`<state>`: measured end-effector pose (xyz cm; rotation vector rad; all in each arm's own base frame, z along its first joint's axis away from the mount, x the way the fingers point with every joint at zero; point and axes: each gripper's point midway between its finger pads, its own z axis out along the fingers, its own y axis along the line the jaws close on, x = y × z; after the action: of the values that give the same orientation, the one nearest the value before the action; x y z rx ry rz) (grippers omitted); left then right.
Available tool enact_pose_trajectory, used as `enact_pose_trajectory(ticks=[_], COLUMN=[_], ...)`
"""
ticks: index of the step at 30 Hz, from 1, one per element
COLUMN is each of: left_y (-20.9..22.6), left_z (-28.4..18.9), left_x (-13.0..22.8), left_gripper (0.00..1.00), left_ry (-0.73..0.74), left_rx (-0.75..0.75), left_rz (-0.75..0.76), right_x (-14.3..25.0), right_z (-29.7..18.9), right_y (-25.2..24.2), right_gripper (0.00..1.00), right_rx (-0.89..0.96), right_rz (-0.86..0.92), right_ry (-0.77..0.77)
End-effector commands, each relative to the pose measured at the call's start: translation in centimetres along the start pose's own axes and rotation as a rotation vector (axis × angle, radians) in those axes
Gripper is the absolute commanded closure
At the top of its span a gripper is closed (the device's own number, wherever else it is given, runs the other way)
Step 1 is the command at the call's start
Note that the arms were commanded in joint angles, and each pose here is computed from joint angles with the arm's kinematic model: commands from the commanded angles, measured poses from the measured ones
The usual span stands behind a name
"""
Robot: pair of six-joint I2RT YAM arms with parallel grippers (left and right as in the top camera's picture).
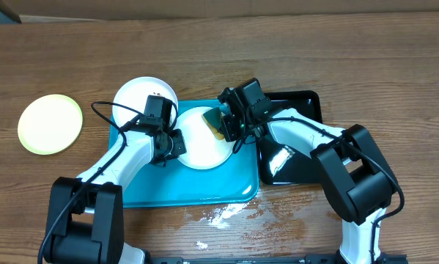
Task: Clean dirty plates on tray and stack at the side
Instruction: 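Scrub the white plate with the sponge while the left gripper holds its rim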
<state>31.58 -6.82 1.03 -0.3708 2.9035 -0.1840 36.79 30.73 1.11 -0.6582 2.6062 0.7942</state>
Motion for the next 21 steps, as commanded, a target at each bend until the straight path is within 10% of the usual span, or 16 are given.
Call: enact_pose_trajectory(ticks=[1, 21], left_y=[0.0, 0.1], left_z=[0.2, 0.2], left_x=[0.4, 0.6], left_gripper=[0.96, 0.96], left_ry=[0.019, 0.028], left_rx=[-0.01, -0.014], left_rz=[0.054, 0.053], right_x=[2.6, -4.2], right_z=[2.0, -2.3], right_y=[0.4, 2.7], right_gripper=[0.96, 0.96], right_rx=[-0.045, -0.207], right_rz=[-0.015, -0.063], right_ry=[0.078, -0.013])
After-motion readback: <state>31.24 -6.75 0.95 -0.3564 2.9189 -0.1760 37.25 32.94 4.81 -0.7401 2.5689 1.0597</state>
